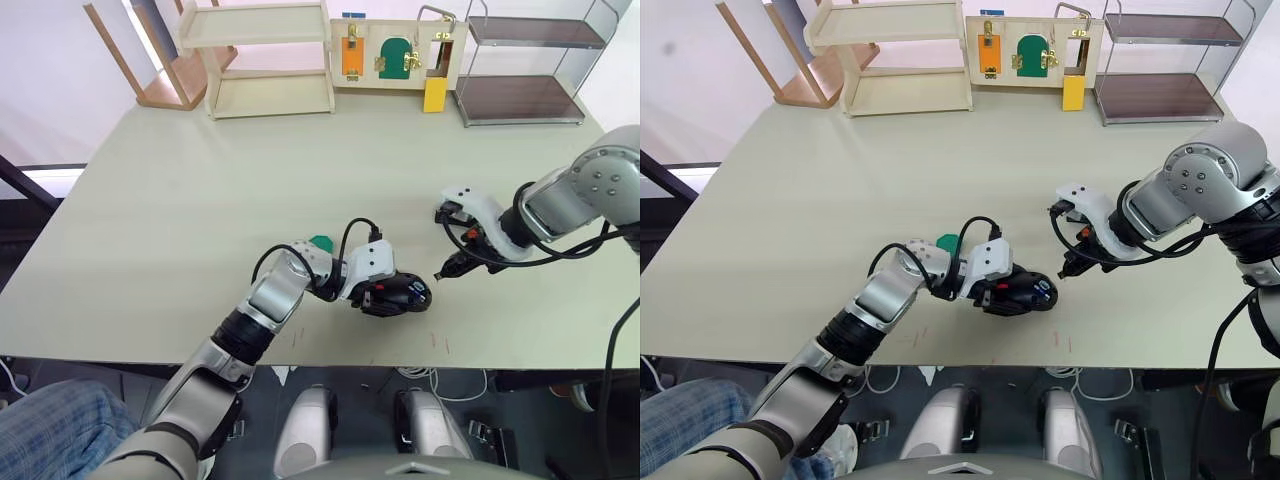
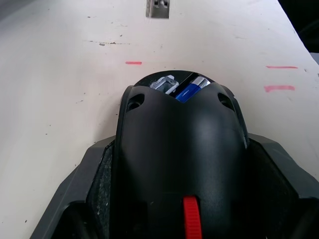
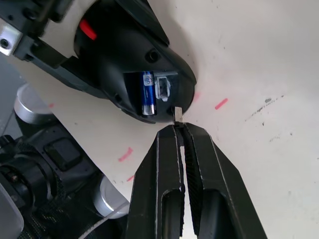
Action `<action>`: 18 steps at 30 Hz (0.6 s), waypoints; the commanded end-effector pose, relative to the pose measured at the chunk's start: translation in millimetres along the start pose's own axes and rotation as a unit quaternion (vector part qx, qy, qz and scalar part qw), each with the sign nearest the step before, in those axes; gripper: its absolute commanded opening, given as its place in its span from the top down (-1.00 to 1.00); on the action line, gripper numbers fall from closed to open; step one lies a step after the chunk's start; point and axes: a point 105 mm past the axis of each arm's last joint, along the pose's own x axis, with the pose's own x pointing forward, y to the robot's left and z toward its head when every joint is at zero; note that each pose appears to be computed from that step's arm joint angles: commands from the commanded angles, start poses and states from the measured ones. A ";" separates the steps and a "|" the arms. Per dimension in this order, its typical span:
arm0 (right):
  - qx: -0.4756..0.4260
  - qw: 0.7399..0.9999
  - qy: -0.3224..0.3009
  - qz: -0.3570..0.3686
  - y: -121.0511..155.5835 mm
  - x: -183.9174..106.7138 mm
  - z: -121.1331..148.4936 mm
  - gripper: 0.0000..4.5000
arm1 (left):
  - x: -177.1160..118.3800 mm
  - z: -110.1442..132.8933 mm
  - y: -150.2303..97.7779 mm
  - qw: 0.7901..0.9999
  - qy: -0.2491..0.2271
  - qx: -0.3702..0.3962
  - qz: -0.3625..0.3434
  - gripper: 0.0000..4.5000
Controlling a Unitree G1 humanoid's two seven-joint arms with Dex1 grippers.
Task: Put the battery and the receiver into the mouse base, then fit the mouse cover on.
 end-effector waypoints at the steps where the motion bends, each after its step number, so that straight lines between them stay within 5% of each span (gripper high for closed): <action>1: -0.014 1.000 0.008 0.009 11.7 -2.6 8.1 1.00 | 0.5 0.0 -3.4 1.000 0.015 -0.002 -0.006 -0.32; 18: -0.015 0.999 0.032 -0.012 16.5 10.7 23.0 1.00 | -1.5 -0.3 -6.2 1.000 0.020 -0.003 -0.012 -0.32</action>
